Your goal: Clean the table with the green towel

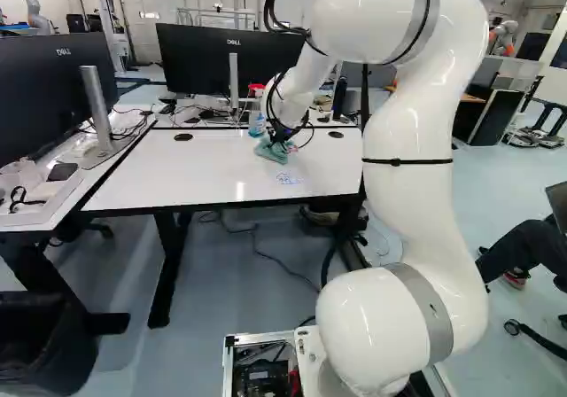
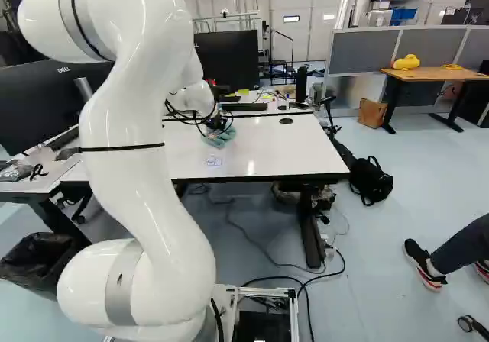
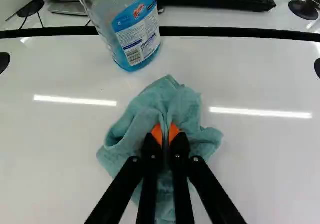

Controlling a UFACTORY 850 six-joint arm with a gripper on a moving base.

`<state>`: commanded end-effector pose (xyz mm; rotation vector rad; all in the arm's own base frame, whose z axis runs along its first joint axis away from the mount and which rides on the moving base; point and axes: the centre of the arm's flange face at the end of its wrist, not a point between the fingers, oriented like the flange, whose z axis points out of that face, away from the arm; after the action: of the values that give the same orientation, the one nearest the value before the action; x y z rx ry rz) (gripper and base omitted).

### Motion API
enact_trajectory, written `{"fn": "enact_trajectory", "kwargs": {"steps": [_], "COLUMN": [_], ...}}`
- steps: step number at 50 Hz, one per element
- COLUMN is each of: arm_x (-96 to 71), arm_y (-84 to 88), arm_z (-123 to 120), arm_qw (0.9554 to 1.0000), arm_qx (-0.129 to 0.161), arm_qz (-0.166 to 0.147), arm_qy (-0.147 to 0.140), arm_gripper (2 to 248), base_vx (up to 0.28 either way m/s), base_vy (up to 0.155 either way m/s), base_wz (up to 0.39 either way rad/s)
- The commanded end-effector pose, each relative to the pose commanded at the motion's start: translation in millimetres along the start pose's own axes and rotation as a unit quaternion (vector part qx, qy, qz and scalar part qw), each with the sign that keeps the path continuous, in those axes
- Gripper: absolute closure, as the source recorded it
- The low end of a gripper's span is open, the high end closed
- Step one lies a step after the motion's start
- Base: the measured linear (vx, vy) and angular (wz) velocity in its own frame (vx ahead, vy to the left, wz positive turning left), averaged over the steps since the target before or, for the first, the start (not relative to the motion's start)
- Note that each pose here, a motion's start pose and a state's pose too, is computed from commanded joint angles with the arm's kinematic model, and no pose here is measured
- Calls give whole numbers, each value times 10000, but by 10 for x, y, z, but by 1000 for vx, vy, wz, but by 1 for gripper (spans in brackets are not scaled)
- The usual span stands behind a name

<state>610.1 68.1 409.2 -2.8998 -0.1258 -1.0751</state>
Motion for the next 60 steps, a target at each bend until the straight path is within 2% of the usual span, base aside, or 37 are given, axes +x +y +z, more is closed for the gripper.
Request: {"fn": "enact_trajectory", "kwargs": {"steps": [13, 29, 40, 60], "arm_x": [-169, -361, -383, -333], "arm_y": [-3, 132, 277, 275], "arm_z": [-169, -359, -383, -493], "arm_qw": [10000, 9998, 9996, 9997], "arm_qx": [2, -74, -156, -157], "arm_qz": [-5, 84, 183, 183], "arm_qy": [-78, -155, -161, -64], "arm_gripper": [215, 215, 215, 215], "base_vx": [0, 0, 0, 0], "base_vy": [0, 0, 0, 0], "base_wz": [0, 0, 0, 0]}}
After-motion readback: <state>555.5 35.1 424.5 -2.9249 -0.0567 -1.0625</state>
